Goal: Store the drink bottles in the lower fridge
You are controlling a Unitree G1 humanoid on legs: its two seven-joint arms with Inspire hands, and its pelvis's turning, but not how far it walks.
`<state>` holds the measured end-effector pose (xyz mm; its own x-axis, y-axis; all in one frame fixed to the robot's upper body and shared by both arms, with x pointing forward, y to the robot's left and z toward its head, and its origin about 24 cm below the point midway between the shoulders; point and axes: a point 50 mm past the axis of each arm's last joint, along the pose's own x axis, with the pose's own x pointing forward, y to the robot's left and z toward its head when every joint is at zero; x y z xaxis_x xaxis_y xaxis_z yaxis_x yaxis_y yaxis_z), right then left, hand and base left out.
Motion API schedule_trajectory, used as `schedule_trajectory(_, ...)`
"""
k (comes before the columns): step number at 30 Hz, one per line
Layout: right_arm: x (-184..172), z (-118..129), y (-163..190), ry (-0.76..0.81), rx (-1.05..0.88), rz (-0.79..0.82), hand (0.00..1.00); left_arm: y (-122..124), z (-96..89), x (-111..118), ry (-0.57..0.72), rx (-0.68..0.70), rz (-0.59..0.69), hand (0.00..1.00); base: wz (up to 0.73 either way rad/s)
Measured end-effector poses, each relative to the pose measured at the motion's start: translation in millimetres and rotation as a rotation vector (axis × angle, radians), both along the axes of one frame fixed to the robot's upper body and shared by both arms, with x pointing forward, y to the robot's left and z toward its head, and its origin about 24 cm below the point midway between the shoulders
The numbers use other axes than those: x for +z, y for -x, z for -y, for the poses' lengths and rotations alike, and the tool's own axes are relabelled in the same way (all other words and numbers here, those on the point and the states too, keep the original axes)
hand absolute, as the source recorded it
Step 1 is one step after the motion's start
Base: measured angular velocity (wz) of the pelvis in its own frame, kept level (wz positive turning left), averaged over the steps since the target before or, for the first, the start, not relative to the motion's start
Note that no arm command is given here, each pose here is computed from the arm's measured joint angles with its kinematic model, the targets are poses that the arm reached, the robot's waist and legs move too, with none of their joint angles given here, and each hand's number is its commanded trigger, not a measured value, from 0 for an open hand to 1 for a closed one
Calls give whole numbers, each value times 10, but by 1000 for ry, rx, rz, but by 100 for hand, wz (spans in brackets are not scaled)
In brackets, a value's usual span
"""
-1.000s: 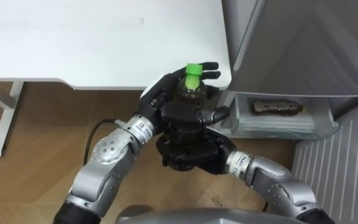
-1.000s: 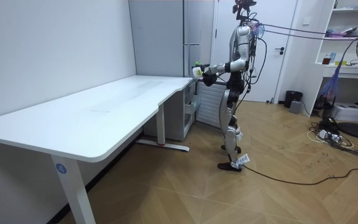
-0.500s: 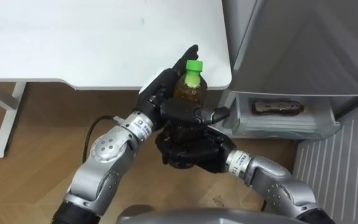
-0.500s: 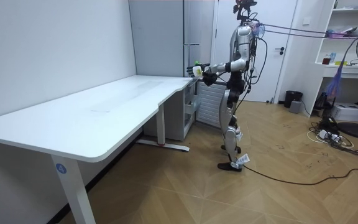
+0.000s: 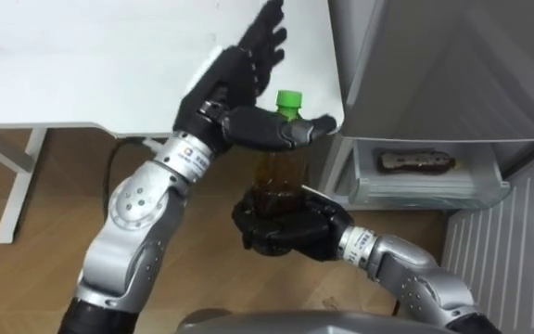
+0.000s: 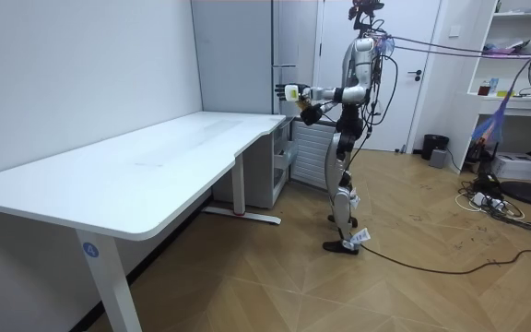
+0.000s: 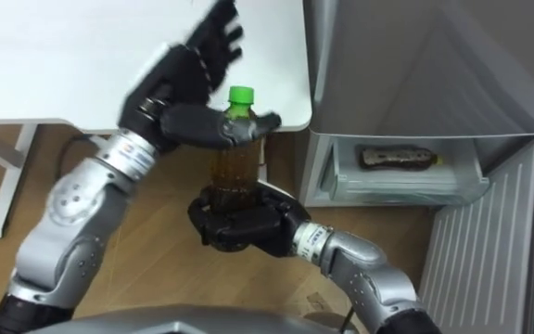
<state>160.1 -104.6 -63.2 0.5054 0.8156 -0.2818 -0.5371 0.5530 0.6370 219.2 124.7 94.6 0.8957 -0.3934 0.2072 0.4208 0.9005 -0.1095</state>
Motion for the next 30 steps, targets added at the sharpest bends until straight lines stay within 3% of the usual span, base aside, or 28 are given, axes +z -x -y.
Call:
schedule_trajectory(7, -42, 82, 69, 27, -2, -21, 100, -32, -145, 114, 16, 143, 56, 0, 2)
schedule_trajectory(19, -44, 343, 65, 51, -125, -22, 100, -43, -709, 217, 19, 542, 117, 0, 2)
schedule_trajectory(25, -93, 405, 162, 62, -169, -55, 100, 99, -1121, -115, 15, 828, -35, 0, -1)
schedule_trajectory(30, -100, 451, 160, 80, -202, -63, 100, 256, -1388, -663, -2, 1017, -293, 0, -1)
